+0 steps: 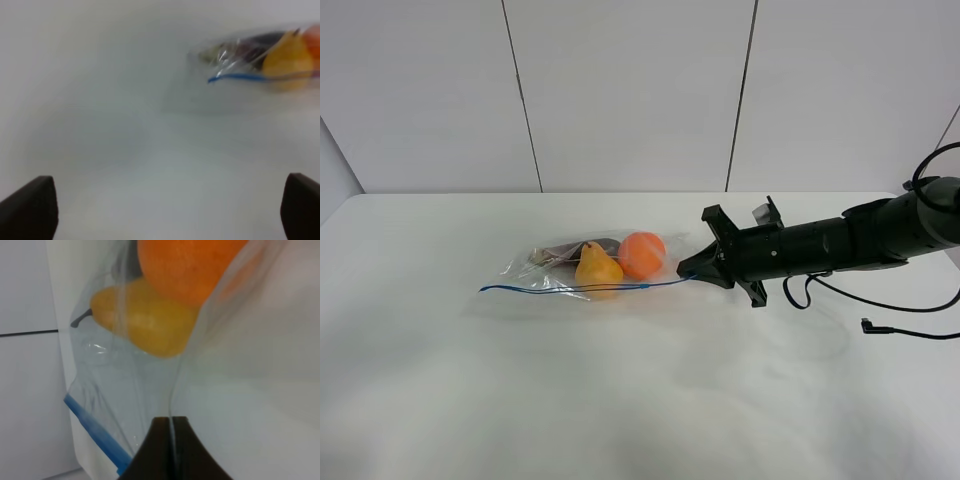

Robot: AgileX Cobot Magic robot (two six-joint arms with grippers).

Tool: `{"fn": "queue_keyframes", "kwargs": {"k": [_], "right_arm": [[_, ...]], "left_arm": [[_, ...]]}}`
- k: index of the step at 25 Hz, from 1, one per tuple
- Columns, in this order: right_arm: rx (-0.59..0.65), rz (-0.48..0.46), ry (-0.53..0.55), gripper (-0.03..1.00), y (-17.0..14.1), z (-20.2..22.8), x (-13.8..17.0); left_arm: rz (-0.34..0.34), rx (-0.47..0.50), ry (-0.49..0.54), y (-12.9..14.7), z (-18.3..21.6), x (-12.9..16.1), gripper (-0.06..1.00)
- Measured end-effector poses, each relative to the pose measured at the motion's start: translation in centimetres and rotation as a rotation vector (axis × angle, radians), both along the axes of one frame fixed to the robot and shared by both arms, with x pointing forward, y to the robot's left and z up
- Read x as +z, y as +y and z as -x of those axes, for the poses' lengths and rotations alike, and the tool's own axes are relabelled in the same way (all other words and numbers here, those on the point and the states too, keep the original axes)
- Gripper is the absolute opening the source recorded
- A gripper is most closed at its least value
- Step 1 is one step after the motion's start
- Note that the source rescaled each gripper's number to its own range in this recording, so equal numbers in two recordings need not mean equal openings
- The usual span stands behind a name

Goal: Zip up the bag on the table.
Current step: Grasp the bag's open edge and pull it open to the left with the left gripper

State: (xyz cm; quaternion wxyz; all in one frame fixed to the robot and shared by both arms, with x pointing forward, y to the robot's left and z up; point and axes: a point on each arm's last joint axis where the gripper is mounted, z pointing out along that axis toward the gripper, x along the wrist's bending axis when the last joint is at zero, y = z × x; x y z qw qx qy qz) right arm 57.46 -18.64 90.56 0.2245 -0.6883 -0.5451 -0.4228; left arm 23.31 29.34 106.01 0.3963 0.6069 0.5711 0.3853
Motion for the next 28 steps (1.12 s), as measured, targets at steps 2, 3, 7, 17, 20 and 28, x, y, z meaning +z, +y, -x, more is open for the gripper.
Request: {"fn": "queue_keyframes", "kwargs": {"k": [2, 3, 7, 17, 20, 28], "right_arm": [[0.002, 0.001, 0.0, 0.0, 0.0, 0.0, 0.0], [0.002, 0.001, 0.0, 0.0, 0.0, 0.0, 0.0], [0.003, 0.002, 0.0, 0.0, 0.0, 0.0, 0.0], [0.004, 0.003, -0.002, 0.0, 0.0, 0.0, 0.0], [0.008, 0.005, -0.007, 0.0, 0.0, 0.0, 0.0], [0.024, 0.016, -0.021, 0.0, 0.0, 0.1, 0.0]], "left_arm": [[0.016, -0.011, -0.046, -0.2, -0.1, 0.4, 1.0], [0.017, -0.013, -0.067, -0.2, -0.2, 0.6, 1.0], [0.023, -0.011, -0.025, -0.1, -1.9, 1.0, 1.0], [0.026, -0.128, 0.237, -0.6, -10.6, 2.7, 1.0], [0.051, -0.284, 0.268, -1.7, -13.1, 2.9, 1.0], [0.123, -0.599, 0.306, -4.6, -17.1, 1.6, 1.0]]}}
